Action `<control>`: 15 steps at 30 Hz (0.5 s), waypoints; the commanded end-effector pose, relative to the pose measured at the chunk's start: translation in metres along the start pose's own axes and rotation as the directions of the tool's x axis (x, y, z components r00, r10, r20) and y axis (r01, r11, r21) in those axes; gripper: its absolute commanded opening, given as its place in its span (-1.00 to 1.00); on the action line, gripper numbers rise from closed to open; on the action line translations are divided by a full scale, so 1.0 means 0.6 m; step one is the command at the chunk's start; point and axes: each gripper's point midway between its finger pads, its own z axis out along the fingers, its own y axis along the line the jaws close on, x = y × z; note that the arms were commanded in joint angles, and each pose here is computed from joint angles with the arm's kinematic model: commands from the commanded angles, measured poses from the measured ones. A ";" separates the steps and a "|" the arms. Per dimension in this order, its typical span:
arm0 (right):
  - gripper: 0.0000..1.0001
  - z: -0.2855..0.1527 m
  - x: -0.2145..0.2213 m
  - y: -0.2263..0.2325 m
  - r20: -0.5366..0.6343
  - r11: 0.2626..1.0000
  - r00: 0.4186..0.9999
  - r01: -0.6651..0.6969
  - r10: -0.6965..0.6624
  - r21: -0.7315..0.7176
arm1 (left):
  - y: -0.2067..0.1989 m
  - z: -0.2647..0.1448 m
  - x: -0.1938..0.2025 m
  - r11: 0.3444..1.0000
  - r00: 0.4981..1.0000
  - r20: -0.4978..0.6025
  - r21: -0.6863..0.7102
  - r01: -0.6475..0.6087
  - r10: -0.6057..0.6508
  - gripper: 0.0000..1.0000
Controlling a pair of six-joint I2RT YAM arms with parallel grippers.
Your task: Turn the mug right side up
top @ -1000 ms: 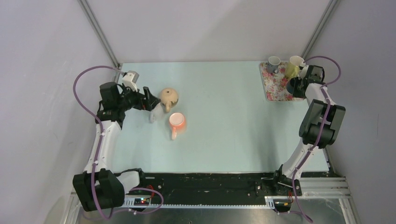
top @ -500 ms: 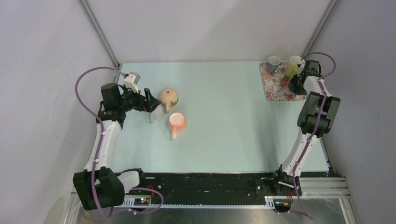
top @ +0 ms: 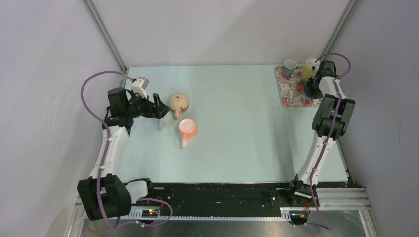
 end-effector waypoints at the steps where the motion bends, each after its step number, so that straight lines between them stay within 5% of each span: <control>1: -1.00 -0.011 -0.059 -0.010 0.081 0.999 0.997 0.011 -0.014 0.037 | 0.002 0.001 0.000 1.000 1.000 0.005 0.015 -0.026 0.026 0.99; 15: -1.00 0.017 -0.074 -0.010 0.068 0.999 0.997 0.024 -0.027 0.046 | 0.005 0.004 0.003 1.000 1.000 -0.003 0.012 -0.020 0.020 0.99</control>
